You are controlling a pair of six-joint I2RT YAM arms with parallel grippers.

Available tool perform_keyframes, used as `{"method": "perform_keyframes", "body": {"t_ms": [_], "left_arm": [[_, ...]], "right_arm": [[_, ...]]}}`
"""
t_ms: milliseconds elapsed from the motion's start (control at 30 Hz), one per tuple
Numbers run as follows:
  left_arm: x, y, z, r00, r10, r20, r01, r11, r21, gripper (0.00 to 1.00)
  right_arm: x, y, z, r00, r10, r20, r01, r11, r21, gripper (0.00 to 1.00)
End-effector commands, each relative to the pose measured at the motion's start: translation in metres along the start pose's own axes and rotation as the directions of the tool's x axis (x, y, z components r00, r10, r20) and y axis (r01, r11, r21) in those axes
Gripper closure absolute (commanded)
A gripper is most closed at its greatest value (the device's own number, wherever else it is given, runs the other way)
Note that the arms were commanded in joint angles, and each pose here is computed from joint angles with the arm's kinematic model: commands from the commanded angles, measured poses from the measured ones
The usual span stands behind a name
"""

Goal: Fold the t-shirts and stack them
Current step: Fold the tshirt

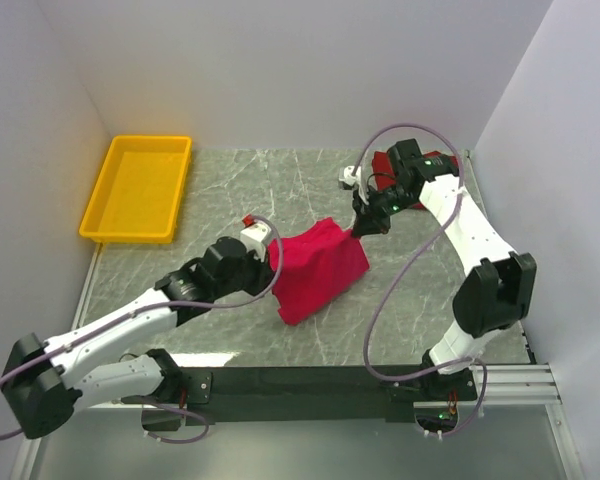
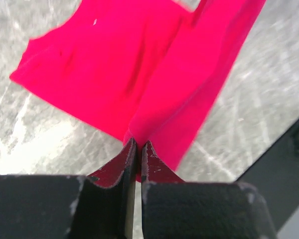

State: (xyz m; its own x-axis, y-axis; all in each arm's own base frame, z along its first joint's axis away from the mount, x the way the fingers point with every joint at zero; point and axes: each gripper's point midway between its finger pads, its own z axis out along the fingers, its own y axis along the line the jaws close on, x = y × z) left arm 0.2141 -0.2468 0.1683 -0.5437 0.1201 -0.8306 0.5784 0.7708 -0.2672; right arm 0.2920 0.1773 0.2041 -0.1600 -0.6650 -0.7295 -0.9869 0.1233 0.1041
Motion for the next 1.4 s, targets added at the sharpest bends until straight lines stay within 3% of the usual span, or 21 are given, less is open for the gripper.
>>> {"method": "perform_keyframes", "body": {"t_ms": [0,333,833,1367], "left_arm": [[-0.021,-0.004,0.01,0.999,0.027,0.037,-0.028,0.998,0.048,0.99],[-0.024,0.056,0.029,0.999,-0.031,0.019,0.032,0.995,-0.09,0.99],[-0.036,0.109,0.066,0.998,-0.048,-0.029,0.043,0.989,-0.14,0.99],[-0.034,0.145,0.093,0.992,-0.09,-0.084,0.072,0.978,-0.194,0.99]], "right_arm": [[-0.023,-0.021,0.001,0.998,0.009,0.055,-0.011,0.999,0.046,1.0],[-0.012,-0.07,0.036,0.995,0.101,0.025,-0.103,0.992,0.074,1.0],[-0.012,-0.14,0.071,0.977,0.207,0.05,-0.213,0.958,0.192,1.0],[0.006,-0.163,0.1,0.959,0.282,0.036,-0.283,0.933,0.222,1.0]]}}
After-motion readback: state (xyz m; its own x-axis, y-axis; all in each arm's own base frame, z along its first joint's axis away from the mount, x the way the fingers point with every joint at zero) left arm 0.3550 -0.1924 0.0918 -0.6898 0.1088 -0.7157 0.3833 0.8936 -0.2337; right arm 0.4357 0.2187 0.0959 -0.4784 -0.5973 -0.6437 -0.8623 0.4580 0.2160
